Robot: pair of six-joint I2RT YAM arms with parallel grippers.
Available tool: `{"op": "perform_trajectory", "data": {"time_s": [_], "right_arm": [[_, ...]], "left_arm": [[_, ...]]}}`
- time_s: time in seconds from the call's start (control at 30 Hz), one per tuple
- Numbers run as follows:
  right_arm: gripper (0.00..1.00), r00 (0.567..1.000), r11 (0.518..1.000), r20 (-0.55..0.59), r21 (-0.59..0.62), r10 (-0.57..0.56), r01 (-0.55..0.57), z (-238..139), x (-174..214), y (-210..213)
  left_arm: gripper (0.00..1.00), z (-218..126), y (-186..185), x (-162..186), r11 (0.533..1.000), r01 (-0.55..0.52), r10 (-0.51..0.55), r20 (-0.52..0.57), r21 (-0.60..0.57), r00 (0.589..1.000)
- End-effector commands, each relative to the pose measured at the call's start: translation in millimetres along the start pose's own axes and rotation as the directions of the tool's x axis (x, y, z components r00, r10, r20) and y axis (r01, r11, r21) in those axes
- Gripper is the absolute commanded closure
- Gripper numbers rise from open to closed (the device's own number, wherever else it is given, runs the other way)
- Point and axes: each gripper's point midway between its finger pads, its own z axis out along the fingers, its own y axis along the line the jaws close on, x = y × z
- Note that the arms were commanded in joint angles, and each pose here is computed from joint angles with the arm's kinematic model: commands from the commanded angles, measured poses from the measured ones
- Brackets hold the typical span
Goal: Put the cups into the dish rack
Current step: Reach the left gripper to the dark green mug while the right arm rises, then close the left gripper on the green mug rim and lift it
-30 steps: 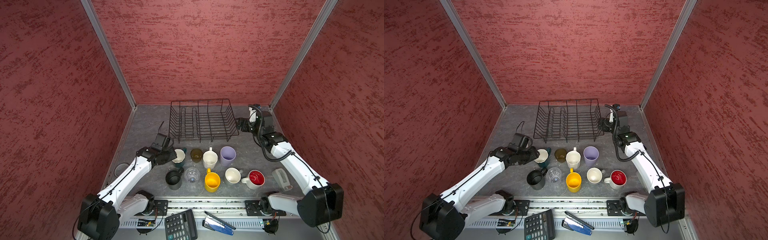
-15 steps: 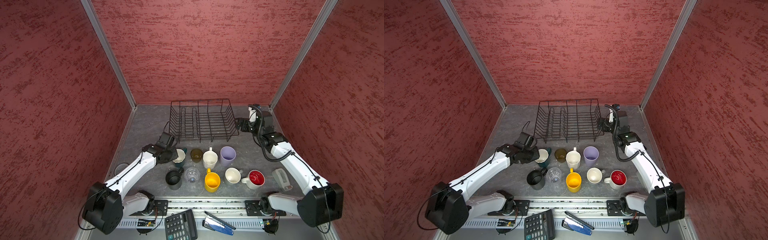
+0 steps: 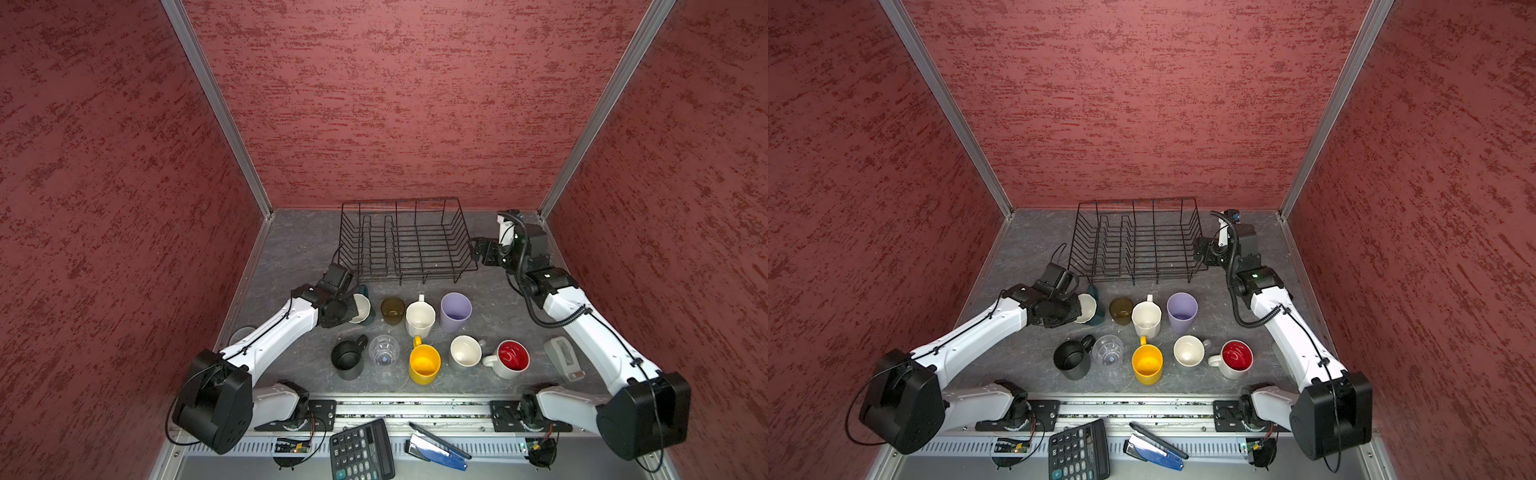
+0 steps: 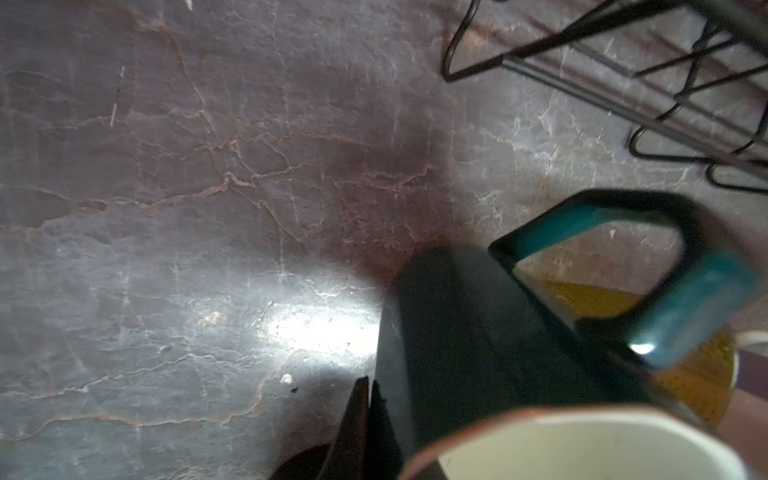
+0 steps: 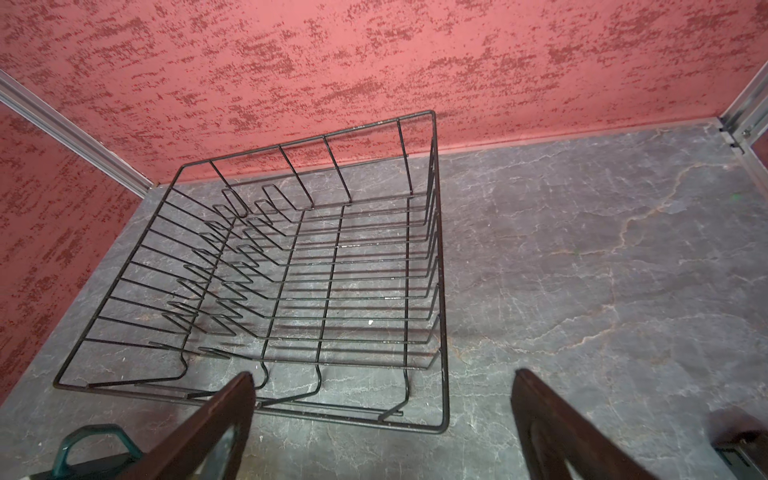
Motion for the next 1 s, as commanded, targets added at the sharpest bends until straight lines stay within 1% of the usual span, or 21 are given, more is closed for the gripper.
{"op": "perform_trajectory", "data": {"time_s": [0.0, 0.07, 0.37, 0.5, 0.7, 0.83, 0.97], "right_arm": [[0.03, 0.999, 0.999, 0.034, -0.037, -0.010, 0.011, -6.0, -7.9, 9.4], [0.03, 0.999, 0.999, 0.034, -0.045, -0.007, 0.008, -5.5, -8.0, 10.5], [0.03, 0.999, 0.996, 0.035, -0.088, 0.010, -0.007, -2.6, -11.0, 18.6], [0.03, 0.999, 0.994, 0.037, -0.113, 0.015, -0.010, -2.4, -13.4, 23.3], [0.03, 0.998, 0.977, 0.051, -0.214, 0.030, -0.018, -5.5, -18.2, 40.8], [0.03, 0.997, 0.965, 0.068, -0.263, 0.027, -0.008, -9.7, -21.2, 49.6], [0.03, 0.996, 0.946, 0.090, -0.326, 0.025, 0.005, -16.5, -25.0, 60.8]], "left_arm": [[0.98, -15.7, -9.4, -10.2, 0.999, -0.009, 0.006, 0.052, 0.046, 0.999], [1.00, -20.4, -6.8, -8.9, 0.999, -0.010, 0.007, 0.055, 0.043, 0.998], [1.00, -49.7, 5.1, -2.1, 0.998, -0.005, 0.000, 0.086, 0.064, 0.996], [1.00, -64.7, 19.7, -0.5, 0.998, 0.003, -0.011, 0.113, 0.068, 0.994], [1.00, -99.9, 32.7, -1.6, 0.986, 0.051, -0.077, 0.157, 0.161, 0.985], [1.00, -130.2, 33.7, -0.5, 0.973, 0.049, -0.094, 0.198, 0.224, 0.976], [1.00, -163.9, 21.7, -8.7, 0.944, 0.019, -0.114, 0.269, 0.331, 0.956]]}}
